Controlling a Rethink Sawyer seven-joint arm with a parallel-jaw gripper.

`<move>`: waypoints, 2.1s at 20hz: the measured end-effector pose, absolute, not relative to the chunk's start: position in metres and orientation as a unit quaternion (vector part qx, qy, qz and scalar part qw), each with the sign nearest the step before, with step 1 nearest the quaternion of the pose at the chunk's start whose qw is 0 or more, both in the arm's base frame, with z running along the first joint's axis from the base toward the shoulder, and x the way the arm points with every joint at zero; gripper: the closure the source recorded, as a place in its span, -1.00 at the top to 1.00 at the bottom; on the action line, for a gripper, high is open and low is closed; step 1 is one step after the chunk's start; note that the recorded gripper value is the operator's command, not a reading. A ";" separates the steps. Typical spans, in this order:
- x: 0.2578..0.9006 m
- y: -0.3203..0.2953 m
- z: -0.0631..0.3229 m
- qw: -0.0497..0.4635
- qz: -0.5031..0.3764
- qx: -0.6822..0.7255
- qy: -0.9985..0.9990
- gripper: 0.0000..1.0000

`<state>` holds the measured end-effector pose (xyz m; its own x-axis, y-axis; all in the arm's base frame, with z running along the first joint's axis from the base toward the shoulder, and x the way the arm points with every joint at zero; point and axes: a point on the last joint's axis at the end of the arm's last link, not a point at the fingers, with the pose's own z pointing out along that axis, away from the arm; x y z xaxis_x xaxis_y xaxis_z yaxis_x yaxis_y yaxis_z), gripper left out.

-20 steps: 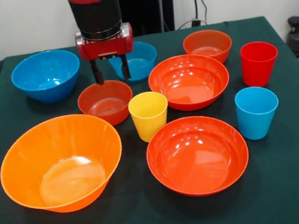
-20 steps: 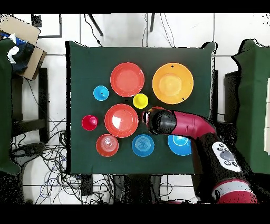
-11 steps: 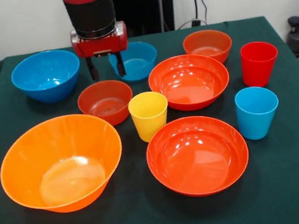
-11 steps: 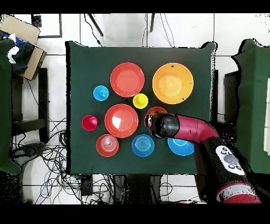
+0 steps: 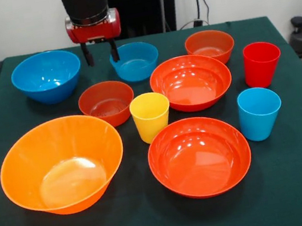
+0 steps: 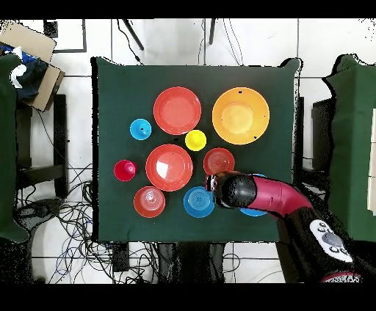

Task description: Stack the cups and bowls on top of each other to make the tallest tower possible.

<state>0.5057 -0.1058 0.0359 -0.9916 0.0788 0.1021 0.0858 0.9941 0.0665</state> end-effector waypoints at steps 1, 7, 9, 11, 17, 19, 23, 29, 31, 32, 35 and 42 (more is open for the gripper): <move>0.502 -0.108 0.036 0.050 -0.035 -0.042 -0.997 1.00; 0.480 -0.125 0.033 0.048 -0.035 -0.049 -0.997 1.00; 0.475 -0.129 0.032 0.047 -0.035 -0.050 -0.997 1.00; 0.471 -0.133 0.032 0.047 -0.035 -0.052 -0.997 1.00; 0.460 -0.144 0.023 0.040 -0.033 -0.047 -0.998 1.00; 0.456 -0.146 0.018 0.040 -0.034 -0.045 -0.998 1.00; 0.446 -0.149 0.007 0.041 -0.038 -0.040 -0.998 1.00; 0.431 -0.147 -0.009 0.050 -0.049 -0.032 -0.997 1.00; 0.427 -0.147 -0.013 0.053 -0.052 -0.031 -0.997 1.00; 0.424 -0.147 -0.015 0.054 -0.054 -0.030 -0.997 1.00; 0.420 -0.149 -0.018 0.056 -0.056 -0.025 -0.997 1.00; 0.419 -0.152 -0.019 0.053 -0.059 -0.025 -0.997 1.00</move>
